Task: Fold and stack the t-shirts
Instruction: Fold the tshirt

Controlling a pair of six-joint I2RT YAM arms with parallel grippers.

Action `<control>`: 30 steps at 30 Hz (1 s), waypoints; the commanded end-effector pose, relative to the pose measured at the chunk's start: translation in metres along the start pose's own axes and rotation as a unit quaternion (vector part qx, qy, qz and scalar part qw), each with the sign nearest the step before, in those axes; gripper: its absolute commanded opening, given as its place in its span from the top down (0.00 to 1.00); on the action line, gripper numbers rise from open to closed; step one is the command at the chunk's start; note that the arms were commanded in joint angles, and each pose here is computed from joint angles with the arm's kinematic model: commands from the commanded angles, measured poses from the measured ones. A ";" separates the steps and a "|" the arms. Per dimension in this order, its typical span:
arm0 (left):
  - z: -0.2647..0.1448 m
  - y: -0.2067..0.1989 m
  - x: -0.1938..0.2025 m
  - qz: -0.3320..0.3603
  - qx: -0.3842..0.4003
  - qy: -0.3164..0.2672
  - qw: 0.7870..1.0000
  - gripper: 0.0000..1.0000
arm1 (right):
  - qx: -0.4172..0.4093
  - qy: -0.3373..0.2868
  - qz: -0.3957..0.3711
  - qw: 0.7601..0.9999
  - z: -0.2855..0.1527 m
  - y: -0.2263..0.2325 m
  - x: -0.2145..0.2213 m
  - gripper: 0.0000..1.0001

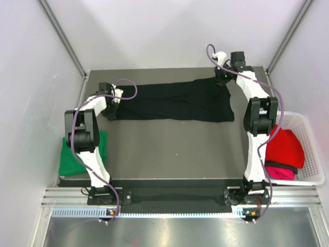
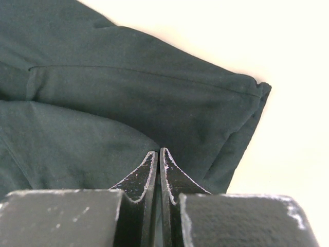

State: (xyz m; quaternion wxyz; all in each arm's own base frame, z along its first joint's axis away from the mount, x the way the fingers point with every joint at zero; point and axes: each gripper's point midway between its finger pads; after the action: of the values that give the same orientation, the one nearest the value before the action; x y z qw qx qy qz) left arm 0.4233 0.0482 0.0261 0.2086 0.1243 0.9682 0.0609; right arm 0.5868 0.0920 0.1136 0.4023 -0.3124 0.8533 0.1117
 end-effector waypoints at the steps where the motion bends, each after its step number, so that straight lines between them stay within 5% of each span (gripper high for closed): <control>1: -0.010 0.004 0.014 -0.001 -0.008 0.015 1.000 1.00 | 0.015 -0.057 -0.013 0.998 -0.007 -0.009 -0.042 1.00; 5: -0.008 0.004 0.017 0.002 -0.006 0.023 1.000 1.00 | 0.027 -0.098 0.024 0.995 0.009 -0.031 -0.059 0.99; 6: -0.008 0.005 0.018 0.004 -0.007 0.024 1.000 1.00 | 0.032 -0.111 0.032 0.993 0.010 -0.034 -0.064 0.93; 7: -0.008 0.005 0.018 0.006 -0.008 0.024 1.000 1.00 | 0.034 -0.123 0.038 0.991 0.011 -0.036 -0.070 0.75; 10: -0.010 0.006 0.018 0.005 -0.011 0.025 1.000 1.00 | 0.078 -0.119 0.091 0.986 0.005 -0.050 -0.072 0.60; 14: -0.015 0.005 0.017 -0.005 -0.009 0.017 1.000 1.00 | 0.140 -0.094 0.091 0.982 -0.030 -0.072 -0.057 0.57; 18: -0.028 0.003 0.012 -0.015 -0.005 0.001 1.000 1.00 | 0.093 -0.102 0.128 0.982 -0.077 -0.072 -0.035 0.56; 24: -0.054 0.007 0.012 0.001 -0.020 -0.023 1.000 0.63 | 0.007 0.002 0.121 0.993 -0.127 -0.005 0.031 0.55; 30: -0.073 -0.010 0.009 0.028 0.025 -0.057 0.998 0.48 | -0.043 0.082 0.114 0.989 -0.146 0.035 0.077 0.55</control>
State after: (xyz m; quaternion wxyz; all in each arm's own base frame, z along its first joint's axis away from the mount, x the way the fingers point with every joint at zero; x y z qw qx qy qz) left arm 0.3851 0.0480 0.0700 0.2339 0.1348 0.9607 0.0649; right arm 0.4745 0.0049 0.1542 0.3462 -0.1969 0.9066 0.1395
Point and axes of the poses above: each gripper's point midway between its finger pads, its own z axis out along the fingers, its own y axis along the line the jaws close on, x = y × z, and after that the axes turned 2 degrees about -z, right-handed
